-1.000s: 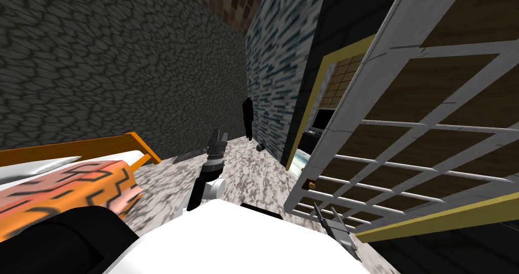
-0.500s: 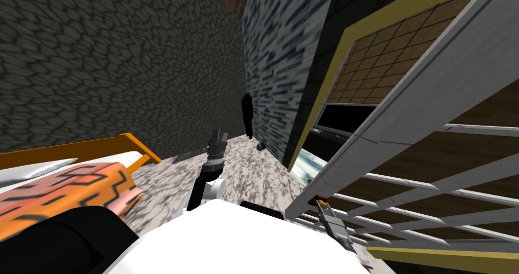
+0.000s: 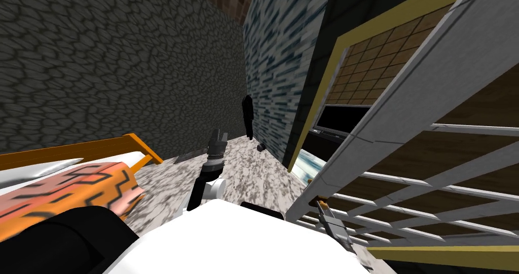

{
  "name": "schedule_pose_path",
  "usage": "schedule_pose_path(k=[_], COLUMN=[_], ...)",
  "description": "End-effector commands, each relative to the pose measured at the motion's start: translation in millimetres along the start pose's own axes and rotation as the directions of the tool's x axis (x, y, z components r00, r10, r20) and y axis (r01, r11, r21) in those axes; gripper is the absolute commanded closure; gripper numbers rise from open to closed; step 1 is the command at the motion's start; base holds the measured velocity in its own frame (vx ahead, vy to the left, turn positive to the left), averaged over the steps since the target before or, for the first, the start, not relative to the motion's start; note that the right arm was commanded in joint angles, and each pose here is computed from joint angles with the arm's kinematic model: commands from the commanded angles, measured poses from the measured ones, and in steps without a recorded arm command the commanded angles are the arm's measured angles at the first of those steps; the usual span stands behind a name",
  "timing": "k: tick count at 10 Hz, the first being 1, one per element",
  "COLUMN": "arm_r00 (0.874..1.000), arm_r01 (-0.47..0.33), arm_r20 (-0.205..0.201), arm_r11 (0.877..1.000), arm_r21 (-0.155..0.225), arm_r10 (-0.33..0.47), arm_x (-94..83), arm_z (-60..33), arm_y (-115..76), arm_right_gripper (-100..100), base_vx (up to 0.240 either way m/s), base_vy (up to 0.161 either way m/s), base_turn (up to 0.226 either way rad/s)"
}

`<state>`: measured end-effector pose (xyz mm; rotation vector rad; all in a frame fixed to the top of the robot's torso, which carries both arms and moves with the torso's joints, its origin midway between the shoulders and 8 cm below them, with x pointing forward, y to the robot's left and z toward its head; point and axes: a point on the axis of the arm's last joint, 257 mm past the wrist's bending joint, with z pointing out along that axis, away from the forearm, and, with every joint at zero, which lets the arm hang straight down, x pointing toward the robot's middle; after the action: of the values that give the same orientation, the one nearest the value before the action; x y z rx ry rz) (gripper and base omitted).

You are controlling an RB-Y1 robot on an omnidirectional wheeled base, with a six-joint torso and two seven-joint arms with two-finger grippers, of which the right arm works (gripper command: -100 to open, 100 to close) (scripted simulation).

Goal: Pull the door open

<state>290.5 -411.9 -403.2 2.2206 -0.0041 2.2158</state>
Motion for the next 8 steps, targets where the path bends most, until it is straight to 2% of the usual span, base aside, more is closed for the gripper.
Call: schedule_pose_path(k=[1, 8], arm_r00=[1.0, 1.0], arm_r01=[0.0, 0.0], arm_r20=[-0.001, -0.002], arm_r11=[1.0, 0.998], arm_r21=[0.013, 0.068], arm_r10=[0.0, 0.0], arm_x=[0.4, 2.2], arm_z=[-2.8, -14.5], arm_y=[-1.2, -5.9], arm_right_gripper=[100, 100], base_vx=[-0.1, -0.187], base_vy=[-0.058, -0.059], base_turn=[0.168, 0.126])
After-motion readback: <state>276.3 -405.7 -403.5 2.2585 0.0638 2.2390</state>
